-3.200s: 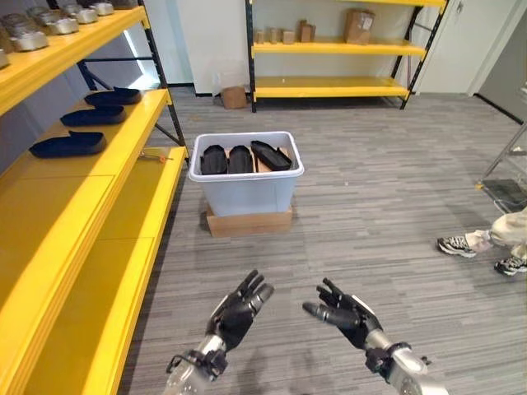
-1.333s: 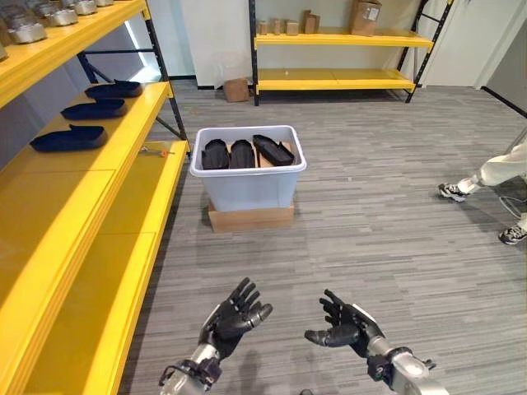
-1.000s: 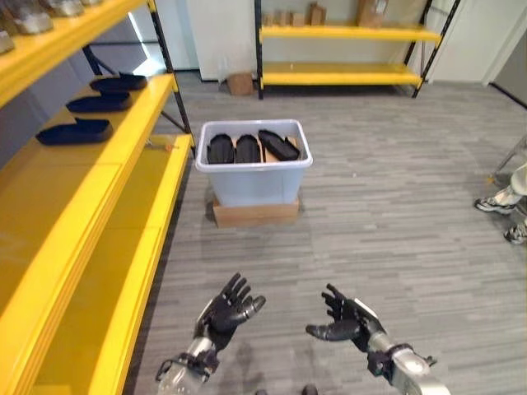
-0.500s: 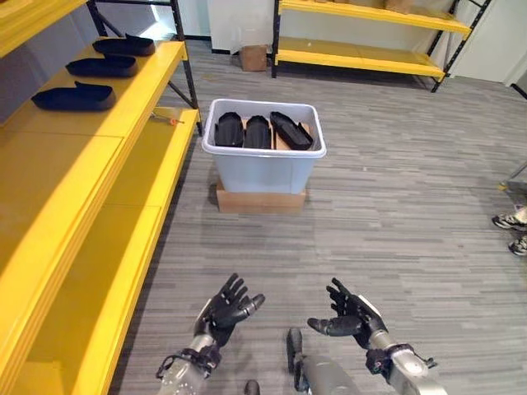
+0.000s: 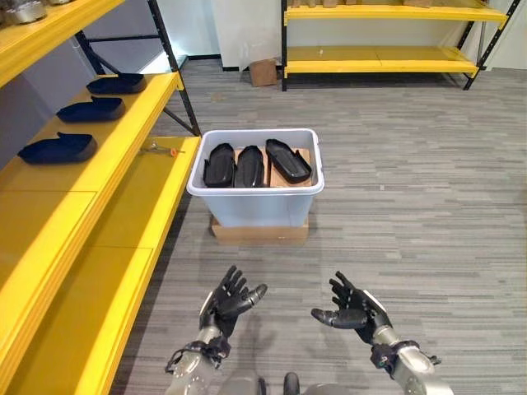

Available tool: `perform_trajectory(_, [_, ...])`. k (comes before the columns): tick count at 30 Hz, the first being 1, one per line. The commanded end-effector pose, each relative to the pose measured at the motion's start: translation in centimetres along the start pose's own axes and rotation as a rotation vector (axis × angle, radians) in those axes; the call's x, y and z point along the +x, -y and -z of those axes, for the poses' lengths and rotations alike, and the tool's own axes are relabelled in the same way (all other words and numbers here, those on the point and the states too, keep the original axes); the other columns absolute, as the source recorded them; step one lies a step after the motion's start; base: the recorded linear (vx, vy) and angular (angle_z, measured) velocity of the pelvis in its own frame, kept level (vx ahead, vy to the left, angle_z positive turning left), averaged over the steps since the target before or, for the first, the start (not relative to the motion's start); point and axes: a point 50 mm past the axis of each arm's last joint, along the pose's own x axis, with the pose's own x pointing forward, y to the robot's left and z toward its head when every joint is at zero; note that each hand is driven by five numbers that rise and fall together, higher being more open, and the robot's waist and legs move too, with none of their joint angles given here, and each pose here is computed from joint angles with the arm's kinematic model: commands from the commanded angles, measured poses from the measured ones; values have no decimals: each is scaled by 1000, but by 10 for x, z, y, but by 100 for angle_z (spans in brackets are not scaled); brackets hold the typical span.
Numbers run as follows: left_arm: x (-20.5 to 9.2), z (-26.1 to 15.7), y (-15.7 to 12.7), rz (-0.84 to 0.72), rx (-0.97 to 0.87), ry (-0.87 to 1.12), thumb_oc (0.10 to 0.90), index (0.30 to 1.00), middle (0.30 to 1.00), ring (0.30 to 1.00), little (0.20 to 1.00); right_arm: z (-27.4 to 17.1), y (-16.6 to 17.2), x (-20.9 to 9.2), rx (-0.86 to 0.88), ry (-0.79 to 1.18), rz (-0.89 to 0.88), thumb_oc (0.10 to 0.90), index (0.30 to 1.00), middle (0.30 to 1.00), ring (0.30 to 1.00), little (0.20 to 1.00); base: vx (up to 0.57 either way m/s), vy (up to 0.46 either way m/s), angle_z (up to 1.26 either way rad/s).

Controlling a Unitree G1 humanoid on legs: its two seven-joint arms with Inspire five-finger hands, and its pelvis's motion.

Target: Move parts from the plastic box to the shelf.

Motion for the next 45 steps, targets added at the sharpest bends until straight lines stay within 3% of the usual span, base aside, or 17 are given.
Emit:
perform_trajectory(1, [-6,-16,1,37,39,109,900,1000,1000,1000,1000,-36,-4,2,-46,170,-53,900,1000,1000,1000,1000,194,60,-5])
perform_trajectory(21, [-16,-7,-12,-9,33,103,900,1000,1000,1000,1000,-28,-4,-7,-81,126,-140,900,1000,1000,1000,1000,265,159,-33])
perform_trajectory(31, [-11,-13,-11,42,126,69,900,1000,1000,1000,1000,-47,-15,8,-67,236,-34,900,1000,1000,1000,1000,270,309,32])
perform_trajectory(45, [-16,-6,-7,73,99,43,900,1000,1000,1000,1000,-37,5,-1,-41,181,121,900,1000,1000,1000,1000,135,-83,17])
